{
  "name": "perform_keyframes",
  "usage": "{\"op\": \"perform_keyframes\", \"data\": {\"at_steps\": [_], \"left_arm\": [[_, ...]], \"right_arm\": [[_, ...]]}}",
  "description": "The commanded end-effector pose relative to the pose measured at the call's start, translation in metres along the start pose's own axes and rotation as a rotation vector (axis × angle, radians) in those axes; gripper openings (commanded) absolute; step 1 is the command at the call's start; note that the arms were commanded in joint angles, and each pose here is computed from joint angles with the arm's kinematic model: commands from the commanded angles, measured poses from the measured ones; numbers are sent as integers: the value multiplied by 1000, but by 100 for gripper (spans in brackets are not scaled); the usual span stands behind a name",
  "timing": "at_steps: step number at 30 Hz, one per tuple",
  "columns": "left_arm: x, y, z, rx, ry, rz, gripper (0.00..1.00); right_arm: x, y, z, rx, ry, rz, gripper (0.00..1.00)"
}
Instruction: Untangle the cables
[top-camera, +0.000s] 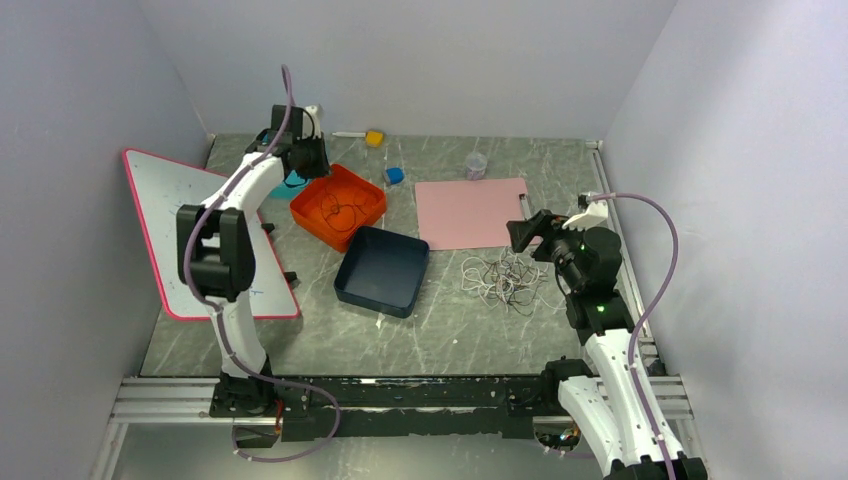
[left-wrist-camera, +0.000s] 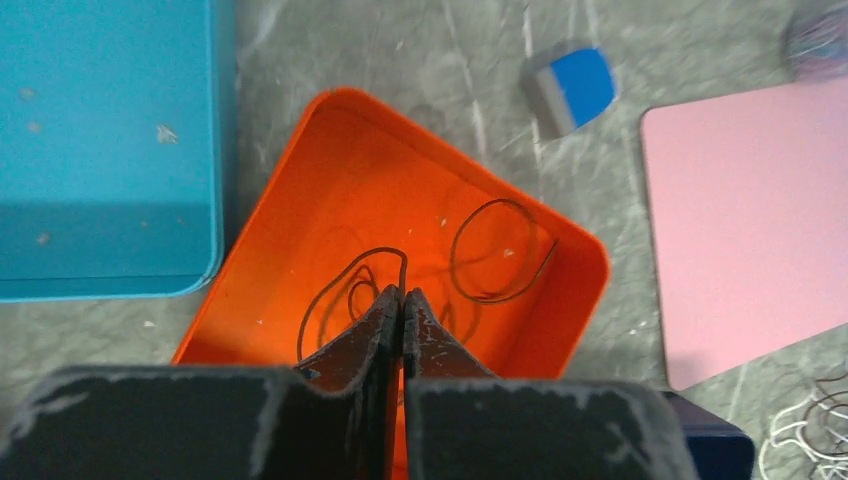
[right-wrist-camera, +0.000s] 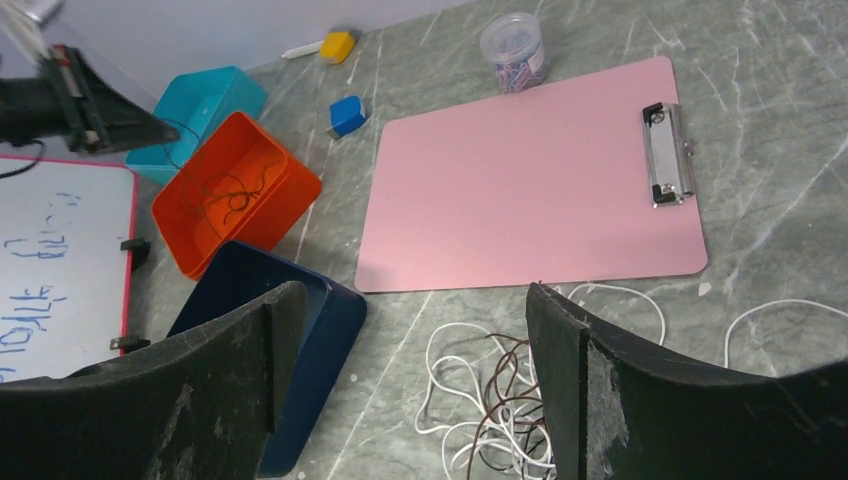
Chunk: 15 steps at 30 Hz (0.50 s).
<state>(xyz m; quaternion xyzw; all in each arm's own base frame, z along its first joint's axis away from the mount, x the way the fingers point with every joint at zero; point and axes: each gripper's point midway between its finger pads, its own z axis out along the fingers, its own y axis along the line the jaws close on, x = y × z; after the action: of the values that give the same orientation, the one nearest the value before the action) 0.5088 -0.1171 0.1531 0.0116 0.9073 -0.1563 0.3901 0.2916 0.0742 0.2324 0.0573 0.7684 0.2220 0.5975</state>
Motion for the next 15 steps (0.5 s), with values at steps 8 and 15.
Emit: {"op": "perform_keyframes", "data": {"at_steps": [8, 15], "left_arm": [[56, 12, 51, 21, 219, 1, 7], [47, 18, 44, -27, 189, 22, 34]], "right_arm": [[3, 1, 1, -19, 2, 5, 84], [5, 0, 0, -11, 6, 6, 84]]}}
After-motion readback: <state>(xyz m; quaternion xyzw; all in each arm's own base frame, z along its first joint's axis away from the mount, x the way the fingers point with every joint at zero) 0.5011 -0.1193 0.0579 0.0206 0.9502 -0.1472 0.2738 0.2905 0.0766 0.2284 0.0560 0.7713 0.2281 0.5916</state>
